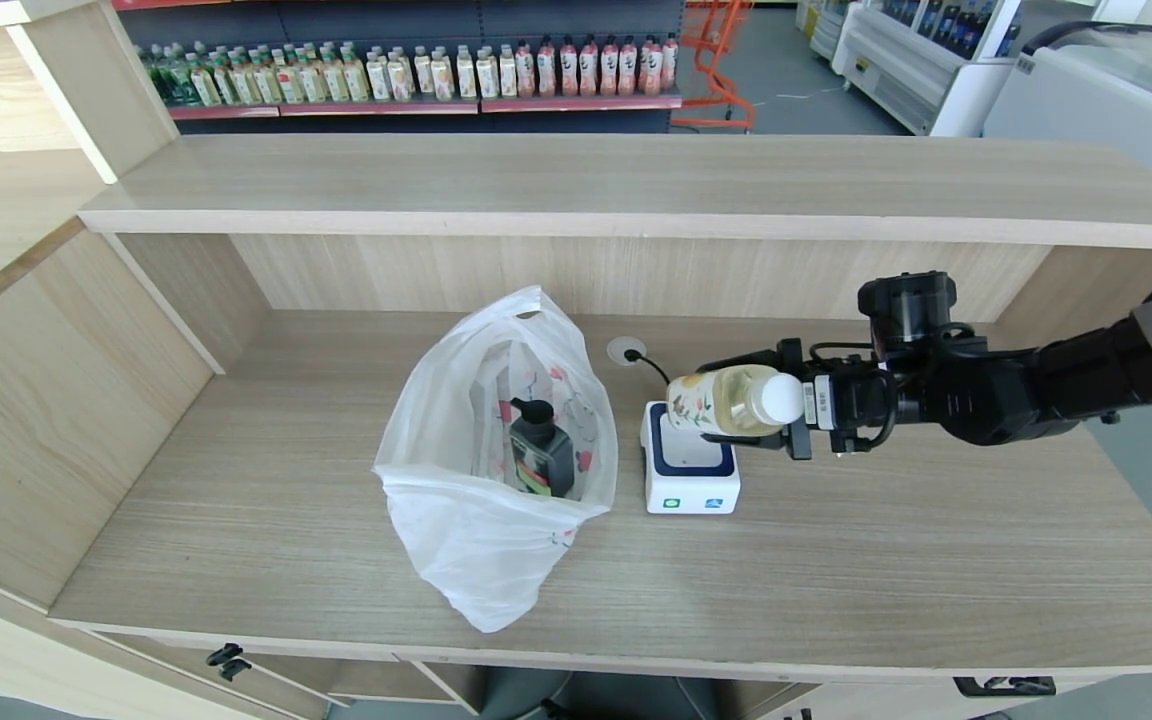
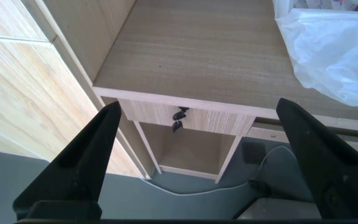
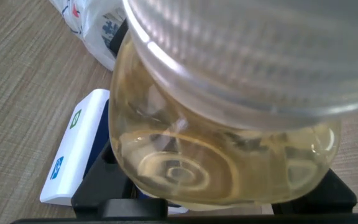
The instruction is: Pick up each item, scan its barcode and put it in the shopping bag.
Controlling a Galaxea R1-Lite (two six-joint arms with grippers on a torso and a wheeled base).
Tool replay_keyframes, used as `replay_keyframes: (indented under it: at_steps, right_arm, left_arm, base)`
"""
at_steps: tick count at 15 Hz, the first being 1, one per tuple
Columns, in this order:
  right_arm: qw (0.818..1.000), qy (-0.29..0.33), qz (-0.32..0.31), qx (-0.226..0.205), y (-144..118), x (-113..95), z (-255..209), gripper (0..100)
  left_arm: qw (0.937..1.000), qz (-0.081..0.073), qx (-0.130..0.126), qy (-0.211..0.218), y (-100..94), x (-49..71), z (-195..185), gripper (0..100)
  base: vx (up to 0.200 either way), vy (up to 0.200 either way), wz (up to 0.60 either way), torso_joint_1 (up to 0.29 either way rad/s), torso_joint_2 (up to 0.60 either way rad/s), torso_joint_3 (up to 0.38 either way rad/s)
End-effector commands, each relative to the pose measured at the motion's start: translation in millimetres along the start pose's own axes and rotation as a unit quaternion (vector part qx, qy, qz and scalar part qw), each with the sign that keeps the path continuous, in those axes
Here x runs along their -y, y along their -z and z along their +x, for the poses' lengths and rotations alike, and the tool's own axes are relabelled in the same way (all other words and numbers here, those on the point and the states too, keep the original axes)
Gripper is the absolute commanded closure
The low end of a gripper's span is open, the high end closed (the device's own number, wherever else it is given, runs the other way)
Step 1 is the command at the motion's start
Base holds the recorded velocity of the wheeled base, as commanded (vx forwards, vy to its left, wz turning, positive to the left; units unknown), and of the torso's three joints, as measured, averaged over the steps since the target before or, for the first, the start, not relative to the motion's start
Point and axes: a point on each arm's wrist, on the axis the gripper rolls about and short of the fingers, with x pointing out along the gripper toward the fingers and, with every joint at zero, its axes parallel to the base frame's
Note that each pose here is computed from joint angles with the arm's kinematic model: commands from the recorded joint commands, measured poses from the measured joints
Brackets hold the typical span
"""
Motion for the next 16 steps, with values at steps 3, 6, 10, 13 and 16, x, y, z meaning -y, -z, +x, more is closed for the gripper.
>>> replay_keyframes:
  at_steps: [3,6,10,13,16]
  right_arm:
    - [1.0,0.0,0.0,0.0,-1,1,0,100]
    - [1.0,0.003,-0.004,0.0,-5,5,-2,100]
    - [0.995,0.046,0.089,-0.01,-72,45,-43,100]
    - [0.922,0.157,0.351,-0.053,-153,70,-74,100]
    - [0.812,0.225,0.537,-0.031,-205,66,-67,100]
  left_arm:
    - [1.0,0.0,0.0,0.0,0.0,0.0,0,0]
    - [1.0,0.0,0.0,0.001,0.0,0.0,0,0]
    - [1.0,0.0,0.0,-0.001,0.0,0.0,0,0]
    - [1.0,0.0,0.0,0.0,0.0,0.0,0,0]
    - [1.0,0.0,0.0,-0.001,0.0,0.0,0,0]
  base:
    - [0.0,0.0,0.0,0.0,0.0,0.0]
    - [0.0,0.0,0.0,0.0,0.0,0.0]
    - [0.0,0.0,0.0,0.0,0.0,0.0]
    - [0.0,0.0,0.0,0.0,0.0,0.0]
    - [0.0,0.0,0.0,0.0,0.0,0.0]
